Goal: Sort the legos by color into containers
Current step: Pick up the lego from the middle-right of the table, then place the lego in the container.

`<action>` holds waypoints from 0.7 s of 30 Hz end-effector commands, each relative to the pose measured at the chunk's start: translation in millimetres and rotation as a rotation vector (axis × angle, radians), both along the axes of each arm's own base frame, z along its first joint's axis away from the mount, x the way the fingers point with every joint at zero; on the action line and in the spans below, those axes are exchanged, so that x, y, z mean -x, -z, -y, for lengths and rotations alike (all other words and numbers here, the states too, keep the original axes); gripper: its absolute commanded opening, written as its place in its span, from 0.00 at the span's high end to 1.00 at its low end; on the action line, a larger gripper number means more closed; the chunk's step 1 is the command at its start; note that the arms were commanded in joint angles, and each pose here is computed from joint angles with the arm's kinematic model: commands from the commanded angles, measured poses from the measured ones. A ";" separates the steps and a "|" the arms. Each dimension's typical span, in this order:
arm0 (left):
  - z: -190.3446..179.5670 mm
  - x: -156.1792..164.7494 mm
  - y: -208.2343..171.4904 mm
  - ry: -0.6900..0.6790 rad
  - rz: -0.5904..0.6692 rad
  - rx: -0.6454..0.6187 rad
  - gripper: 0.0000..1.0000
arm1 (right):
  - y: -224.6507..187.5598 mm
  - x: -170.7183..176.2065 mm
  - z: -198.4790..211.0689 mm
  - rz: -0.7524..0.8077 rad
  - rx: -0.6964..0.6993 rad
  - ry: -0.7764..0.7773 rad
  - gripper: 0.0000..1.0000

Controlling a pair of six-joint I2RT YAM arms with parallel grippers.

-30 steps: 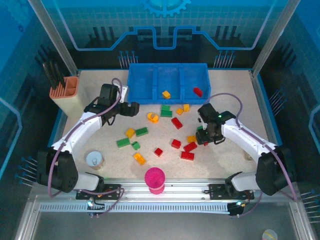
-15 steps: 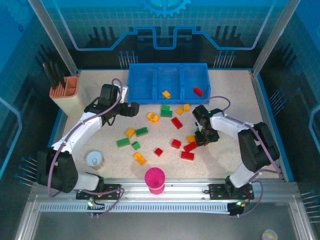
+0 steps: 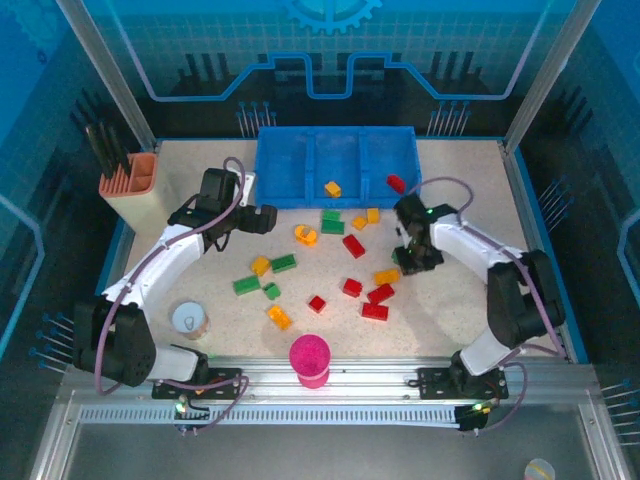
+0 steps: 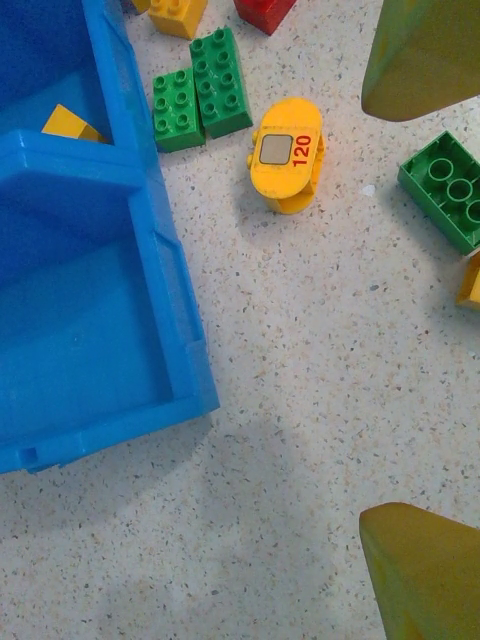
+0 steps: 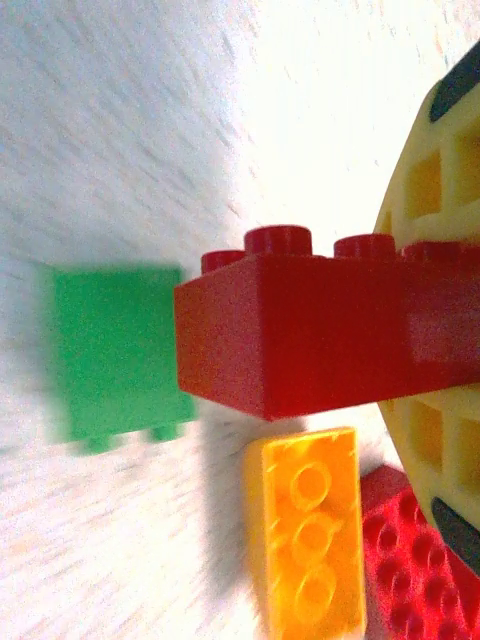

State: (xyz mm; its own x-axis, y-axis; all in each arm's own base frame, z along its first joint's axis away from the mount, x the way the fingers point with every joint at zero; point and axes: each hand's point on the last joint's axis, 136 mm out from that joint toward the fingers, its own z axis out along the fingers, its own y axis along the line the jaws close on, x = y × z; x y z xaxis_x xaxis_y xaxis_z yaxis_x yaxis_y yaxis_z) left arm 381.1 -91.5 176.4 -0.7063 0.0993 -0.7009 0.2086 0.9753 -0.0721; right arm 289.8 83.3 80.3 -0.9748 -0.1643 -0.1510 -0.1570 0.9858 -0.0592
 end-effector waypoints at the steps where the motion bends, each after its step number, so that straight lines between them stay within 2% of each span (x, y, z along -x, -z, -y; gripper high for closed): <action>1: 1.4 -1.3 -9.5 0.020 0.019 -0.023 0.01 | -63.0 -50.4 1.5 0.198 -0.037 -0.006 0.81; 5: 5.0 -1.1 -9.9 0.031 0.012 -0.009 0.01 | -93.4 -110.8 -0.6 0.317 -0.013 -0.061 0.80; 9: 6.5 -2.1 -12.4 0.033 0.016 -0.003 0.01 | -99.8 -168.5 -9.4 0.388 -0.008 -0.097 0.80; 14: 5.4 -0.1 -13.5 0.030 0.012 -0.015 0.01 | -80.9 -231.8 -19.5 0.426 -0.059 -0.084 0.80; 21: 6.7 1.6 -15.8 0.030 0.013 -0.020 0.01 | -38.5 -277.9 -19.6 0.411 -0.125 -0.019 0.77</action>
